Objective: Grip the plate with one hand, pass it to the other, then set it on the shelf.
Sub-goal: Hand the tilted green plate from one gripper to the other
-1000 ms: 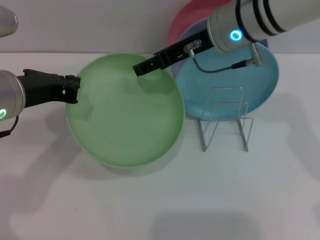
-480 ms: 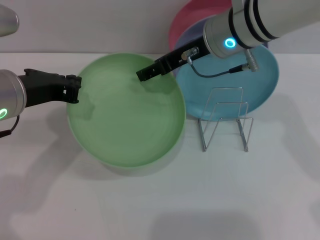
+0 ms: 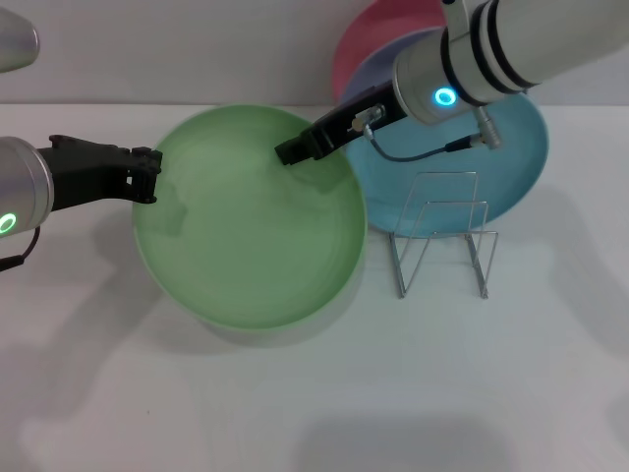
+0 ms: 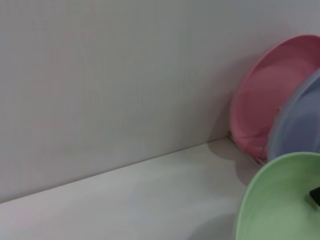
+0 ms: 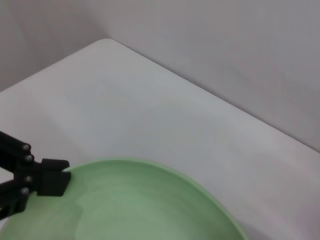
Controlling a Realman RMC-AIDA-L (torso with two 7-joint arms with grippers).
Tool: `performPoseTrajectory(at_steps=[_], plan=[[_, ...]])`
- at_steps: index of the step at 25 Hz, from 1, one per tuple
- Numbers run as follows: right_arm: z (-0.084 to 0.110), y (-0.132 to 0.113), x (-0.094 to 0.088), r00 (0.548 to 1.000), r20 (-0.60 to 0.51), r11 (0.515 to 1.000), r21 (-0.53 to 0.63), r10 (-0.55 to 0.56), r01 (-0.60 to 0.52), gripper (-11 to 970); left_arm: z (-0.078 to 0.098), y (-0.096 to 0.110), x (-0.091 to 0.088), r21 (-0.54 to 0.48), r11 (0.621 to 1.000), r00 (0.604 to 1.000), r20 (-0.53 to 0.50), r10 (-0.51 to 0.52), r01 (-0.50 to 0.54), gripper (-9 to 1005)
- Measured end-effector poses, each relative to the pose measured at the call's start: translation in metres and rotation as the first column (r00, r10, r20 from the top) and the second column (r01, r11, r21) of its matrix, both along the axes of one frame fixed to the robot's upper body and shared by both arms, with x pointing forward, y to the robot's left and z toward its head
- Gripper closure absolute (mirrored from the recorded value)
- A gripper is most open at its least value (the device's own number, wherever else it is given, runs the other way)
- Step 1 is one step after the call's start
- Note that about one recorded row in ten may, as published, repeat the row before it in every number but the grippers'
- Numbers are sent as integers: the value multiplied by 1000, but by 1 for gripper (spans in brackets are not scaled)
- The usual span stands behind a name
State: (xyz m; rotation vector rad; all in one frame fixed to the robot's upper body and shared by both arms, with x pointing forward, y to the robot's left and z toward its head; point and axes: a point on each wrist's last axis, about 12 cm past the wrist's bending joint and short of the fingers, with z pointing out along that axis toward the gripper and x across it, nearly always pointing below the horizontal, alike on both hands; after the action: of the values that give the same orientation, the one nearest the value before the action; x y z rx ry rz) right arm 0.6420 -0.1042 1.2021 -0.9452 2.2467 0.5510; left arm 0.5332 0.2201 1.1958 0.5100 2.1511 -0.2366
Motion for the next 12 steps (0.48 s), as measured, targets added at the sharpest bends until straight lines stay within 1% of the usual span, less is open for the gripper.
performPoseTrajectory(at_steps=[5, 7, 10, 12], plan=[[-4, 3, -3, 998, 43, 999, -20, 46, -45, 543, 0, 0, 0, -2, 1000, 1000, 1, 0, 0, 963], [-7, 5, -5, 996, 64, 997, -33, 70, -68, 617, 0, 0, 0, -7, 1000, 1000, 1, -1, 1, 964], [-7, 6, -7, 994, 79, 997, -40, 75, -72, 727, 1, 0, 0, -10, 1000, 1000, 2, 0, 0, 963], [-5, 6, -9, 993, 92, 997, -33, 77, -74, 738, 1, 0, 0, -12, 1000, 1000, 1, 0, 0, 962]])
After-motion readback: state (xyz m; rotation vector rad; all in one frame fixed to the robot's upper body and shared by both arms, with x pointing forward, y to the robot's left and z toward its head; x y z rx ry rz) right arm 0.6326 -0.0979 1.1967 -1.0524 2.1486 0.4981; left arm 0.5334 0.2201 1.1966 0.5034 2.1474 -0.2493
